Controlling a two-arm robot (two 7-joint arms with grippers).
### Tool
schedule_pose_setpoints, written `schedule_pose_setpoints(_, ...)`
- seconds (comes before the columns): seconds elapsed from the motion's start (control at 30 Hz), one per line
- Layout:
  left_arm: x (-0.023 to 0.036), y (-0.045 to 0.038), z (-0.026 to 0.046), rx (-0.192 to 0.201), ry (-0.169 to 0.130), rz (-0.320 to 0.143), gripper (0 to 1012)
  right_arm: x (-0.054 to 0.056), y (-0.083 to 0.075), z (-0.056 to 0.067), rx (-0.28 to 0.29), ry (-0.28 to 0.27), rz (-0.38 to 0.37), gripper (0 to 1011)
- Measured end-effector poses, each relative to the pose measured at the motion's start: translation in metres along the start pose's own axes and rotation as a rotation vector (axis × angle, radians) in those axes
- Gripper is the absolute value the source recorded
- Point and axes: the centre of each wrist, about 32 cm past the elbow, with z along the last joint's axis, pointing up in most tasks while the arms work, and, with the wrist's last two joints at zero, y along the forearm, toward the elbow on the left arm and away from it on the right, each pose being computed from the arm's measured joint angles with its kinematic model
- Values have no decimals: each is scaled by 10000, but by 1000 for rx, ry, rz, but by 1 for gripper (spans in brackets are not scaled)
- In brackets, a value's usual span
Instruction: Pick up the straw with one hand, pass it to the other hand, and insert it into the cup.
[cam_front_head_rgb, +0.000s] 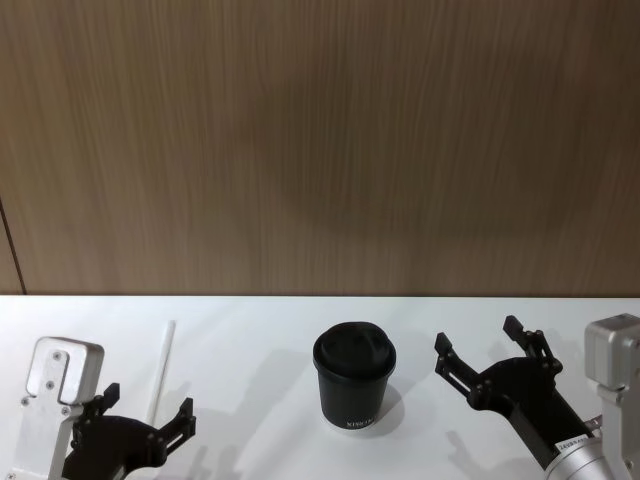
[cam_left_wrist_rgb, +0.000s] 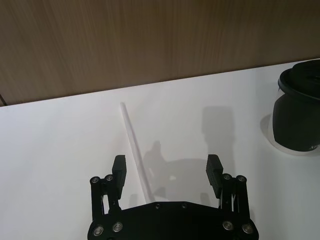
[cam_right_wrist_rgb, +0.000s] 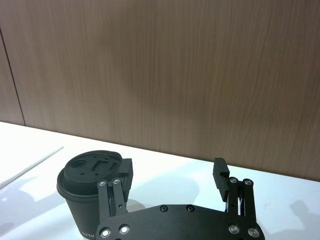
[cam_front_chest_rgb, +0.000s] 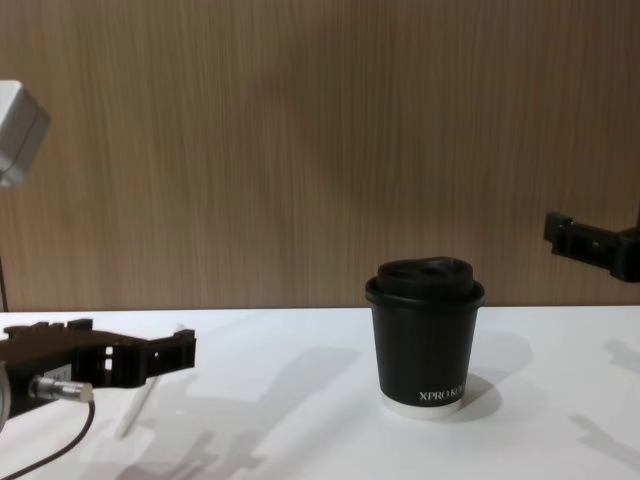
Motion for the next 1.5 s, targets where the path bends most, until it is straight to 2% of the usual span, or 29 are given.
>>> schedule_pose_setpoints(0.2, 7, 17, -47, 8, 10, 13, 1003, 0, 0, 0, 0, 0, 0, 1001)
schedule_pose_setpoints(0.53, 53, -6, -152, 4, 33, 28, 1003, 0, 0, 0, 0, 0, 0, 1001)
schedule_pose_setpoints(0.87, 66, -54, -250, 7, 94, 36, 1003, 0, 0, 0, 0, 0, 0, 1001)
schedule_pose_setpoints(1.23, 60, -88, -273, 31, 118, 48, 1003, 0, 0, 0, 0, 0, 0, 1001)
schedule_pose_setpoints(1.5, 61, -109, -256, 66, 100, 59, 1003, 0, 0, 0, 0, 0, 0, 1001)
